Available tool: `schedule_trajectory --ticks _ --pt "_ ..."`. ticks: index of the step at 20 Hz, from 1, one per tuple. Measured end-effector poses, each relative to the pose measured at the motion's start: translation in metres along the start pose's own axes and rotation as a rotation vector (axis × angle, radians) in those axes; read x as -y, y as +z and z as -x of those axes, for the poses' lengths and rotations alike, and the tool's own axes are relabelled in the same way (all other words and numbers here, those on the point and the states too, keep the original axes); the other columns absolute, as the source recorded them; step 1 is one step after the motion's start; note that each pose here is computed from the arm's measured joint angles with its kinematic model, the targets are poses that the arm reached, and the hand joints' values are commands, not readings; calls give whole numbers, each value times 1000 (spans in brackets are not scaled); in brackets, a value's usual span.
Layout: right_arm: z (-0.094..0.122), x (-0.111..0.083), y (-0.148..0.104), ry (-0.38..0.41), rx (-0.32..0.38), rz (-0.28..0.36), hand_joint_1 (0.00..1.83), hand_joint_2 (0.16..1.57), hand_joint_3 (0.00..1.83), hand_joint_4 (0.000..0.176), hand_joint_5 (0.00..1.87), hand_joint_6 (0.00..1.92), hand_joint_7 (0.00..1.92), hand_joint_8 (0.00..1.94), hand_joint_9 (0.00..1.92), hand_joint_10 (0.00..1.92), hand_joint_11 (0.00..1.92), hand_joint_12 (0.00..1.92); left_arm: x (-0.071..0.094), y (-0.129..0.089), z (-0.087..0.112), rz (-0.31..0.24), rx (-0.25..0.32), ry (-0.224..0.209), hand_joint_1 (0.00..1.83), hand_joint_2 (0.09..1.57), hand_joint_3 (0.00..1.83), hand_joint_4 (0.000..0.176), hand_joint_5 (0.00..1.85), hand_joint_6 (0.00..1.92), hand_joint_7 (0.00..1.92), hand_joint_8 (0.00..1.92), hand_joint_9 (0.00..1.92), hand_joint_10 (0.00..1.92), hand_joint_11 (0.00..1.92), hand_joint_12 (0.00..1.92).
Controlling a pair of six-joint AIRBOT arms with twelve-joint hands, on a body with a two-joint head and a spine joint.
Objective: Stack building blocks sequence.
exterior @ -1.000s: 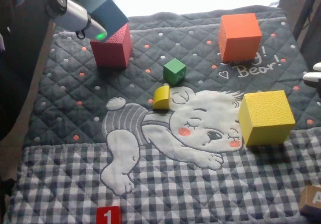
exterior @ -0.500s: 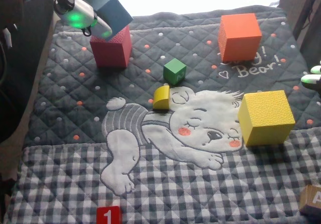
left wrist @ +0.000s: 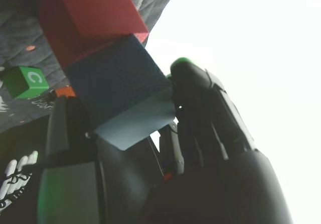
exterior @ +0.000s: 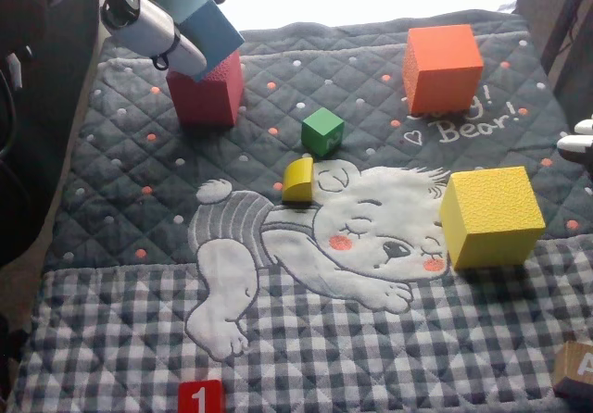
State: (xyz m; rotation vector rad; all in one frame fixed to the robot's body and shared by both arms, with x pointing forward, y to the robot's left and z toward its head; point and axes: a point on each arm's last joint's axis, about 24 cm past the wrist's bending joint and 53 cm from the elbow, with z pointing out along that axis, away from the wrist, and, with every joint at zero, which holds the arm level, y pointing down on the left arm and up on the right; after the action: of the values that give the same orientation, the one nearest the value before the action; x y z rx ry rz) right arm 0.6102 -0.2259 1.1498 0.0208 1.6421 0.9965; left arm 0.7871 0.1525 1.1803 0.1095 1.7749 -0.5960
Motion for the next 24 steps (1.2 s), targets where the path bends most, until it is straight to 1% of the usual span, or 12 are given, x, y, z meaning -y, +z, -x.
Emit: schedule_trajectory --ticks 2,3,4,6,9,13,16,17,18,21,22,24 --pt "-2 0 0 4 -1 1 696 1116 0 32 309 0 296 2 273 10 264 187 0 0 -1 2 -5 6 1115 1147 1 0 901 1094 595 713 480 910 187 1404" --pt "-2 0 1 3 -3 2 700 1118 1 17 317 3 304 5 274 10 250 179 -1 0 -2 3 -7 8 1123 1069 0 0 764 469 599 551 448 767 109 1322" --pt "-3 0 1 3 -3 2 701 1113 0 27 318 4 299 3 269 7 255 180 1 1 -3 2 -9 8 1071 1054 0 42 741 162 615 337 448 520 56 1182" --pt "-2 1 1 1 -2 1 697 1110 0 46 313 1 287 0 258 1 249 174 3 3 -5 -1 -12 8 1004 1046 0 68 726 8 689 86 546 219 29 1206" --pt "-3 1 1 4 -3 1 702 1107 0 57 317 2 288 3 248 1 233 166 5 3 -6 -4 -15 13 962 1037 0 73 715 0 748 29 625 129 97 1164" --pt "-3 2 1 3 -2 1 692 1107 0 43 325 4 295 4 258 4 259 174 5 4 -6 -4 -15 16 897 1034 0 81 646 0 721 2 614 67 101 1129" --pt "-3 2 1 4 -2 0 690 1108 0 42 327 3 304 6 251 0 215 155 6 5 -6 -3 -18 19 802 1028 0 111 466 0 590 0 538 13 30 1203" --pt "-3 2 1 3 -2 0 693 1106 0 44 334 5 325 12 270 8 245 169 6 5 -5 -4 -16 21 723 1000 0 155 306 0 417 0 423 0 3 1193" --pt "-3 2 1 3 -2 0 698 1107 0 45 334 4 323 9 266 5 248 171 7 5 -4 -5 -14 21 696 977 0 167 250 0 338 0 361 0 0 1164" --pt "-3 1 1 4 -2 1 689 1115 3 68 298 0 256 0 225 0 228 165 8 5 -1 -9 -6 24 597 902 0 176 86 5 98 7 86 4 0 681" --pt "-3 2 1 4 -2 0 716 1121 4 59 291 0 252 1 221 0 199 154 9 5 0 -12 -2 26 583 899 0 176 72 2 77 2 53 7 0 560" --pt "-3 2 1 4 -2 0 715 1118 1 68 297 3 262 5 238 7 216 163 14 5 3 -23 9 28 599 888 0 176 87 4 71 0 47 4 0 555"
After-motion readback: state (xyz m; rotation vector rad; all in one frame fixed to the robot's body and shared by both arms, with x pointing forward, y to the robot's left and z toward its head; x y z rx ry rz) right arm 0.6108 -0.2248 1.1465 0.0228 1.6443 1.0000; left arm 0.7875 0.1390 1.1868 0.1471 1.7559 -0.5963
